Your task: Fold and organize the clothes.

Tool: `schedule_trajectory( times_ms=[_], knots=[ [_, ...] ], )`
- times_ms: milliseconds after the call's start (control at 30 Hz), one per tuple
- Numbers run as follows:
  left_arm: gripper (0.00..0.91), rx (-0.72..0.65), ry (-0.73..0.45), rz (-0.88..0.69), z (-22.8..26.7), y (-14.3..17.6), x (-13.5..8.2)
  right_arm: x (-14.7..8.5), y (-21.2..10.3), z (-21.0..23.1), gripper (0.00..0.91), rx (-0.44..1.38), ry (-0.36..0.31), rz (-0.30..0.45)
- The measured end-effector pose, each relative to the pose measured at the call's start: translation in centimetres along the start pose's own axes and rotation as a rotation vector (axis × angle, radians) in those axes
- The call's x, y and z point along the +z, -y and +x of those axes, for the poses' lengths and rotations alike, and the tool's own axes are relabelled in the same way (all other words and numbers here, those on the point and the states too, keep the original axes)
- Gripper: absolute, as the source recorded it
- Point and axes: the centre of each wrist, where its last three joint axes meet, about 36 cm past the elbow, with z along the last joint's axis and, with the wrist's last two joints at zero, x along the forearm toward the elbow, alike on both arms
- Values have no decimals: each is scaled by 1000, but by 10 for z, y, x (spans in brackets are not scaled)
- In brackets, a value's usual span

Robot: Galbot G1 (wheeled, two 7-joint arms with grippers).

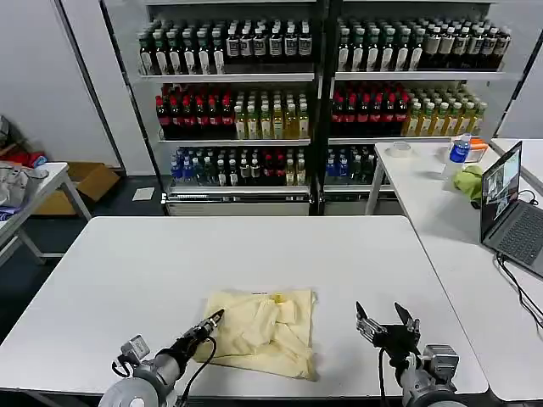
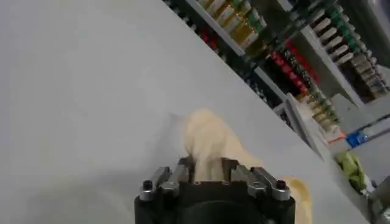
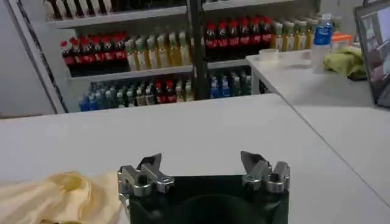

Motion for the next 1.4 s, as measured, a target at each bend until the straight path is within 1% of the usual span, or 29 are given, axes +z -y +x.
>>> schedule_trajectory(
  times_ms=[267, 533, 567, 633, 667, 800, 967, 1033, 1200, 1267, 1300, 1333, 1400],
  knots=[
    [10, 31, 22, 70, -1, -1, -5, 0, -1, -5, 907, -6, -5, 1],
    [10, 46, 69, 116, 10, -4, -24, -2, -2, -14, 907, -16, -6, -5],
    [20, 44, 78, 119, 13, -5, -29, -2, -2, -15, 907, -17, -5, -5],
    [10, 39, 99, 125, 19, -9, -39, -3, -2, -17, 907, -21, -3, -5],
    [20, 32, 113, 124, 23, -11, -45, -4, -2, -18, 907, -22, -2, -5],
    [10, -5, 183, 90, 45, -22, -75, -7, -3, -21, 907, -31, 6, -6],
    [20, -71, 267, 0, 84, -34, -122, -10, -4, -23, 907, -36, 15, -5],
    [10, -98, 298, -44, 101, -35, -142, -11, -4, -23, 907, -37, 17, -5],
    [20, -148, 355, -166, 133, -24, -182, -14, -5, -21, 907, -40, 28, -6],
    [10, -159, 373, -219, 141, -16, -193, -15, -5, -20, 907, -39, 31, -7],
    [20, -161, 379, -246, 143, -11, -197, -16, -5, -19, 907, -39, 33, -7],
    [10, -165, 383, -275, 145, -7, -198, -16, -5, -18, 907, -38, 35, -8],
    [20, -176, 388, -329, 147, 1, -198, -17, -4, -17, 907, -37, 36, -9]
  ],
)
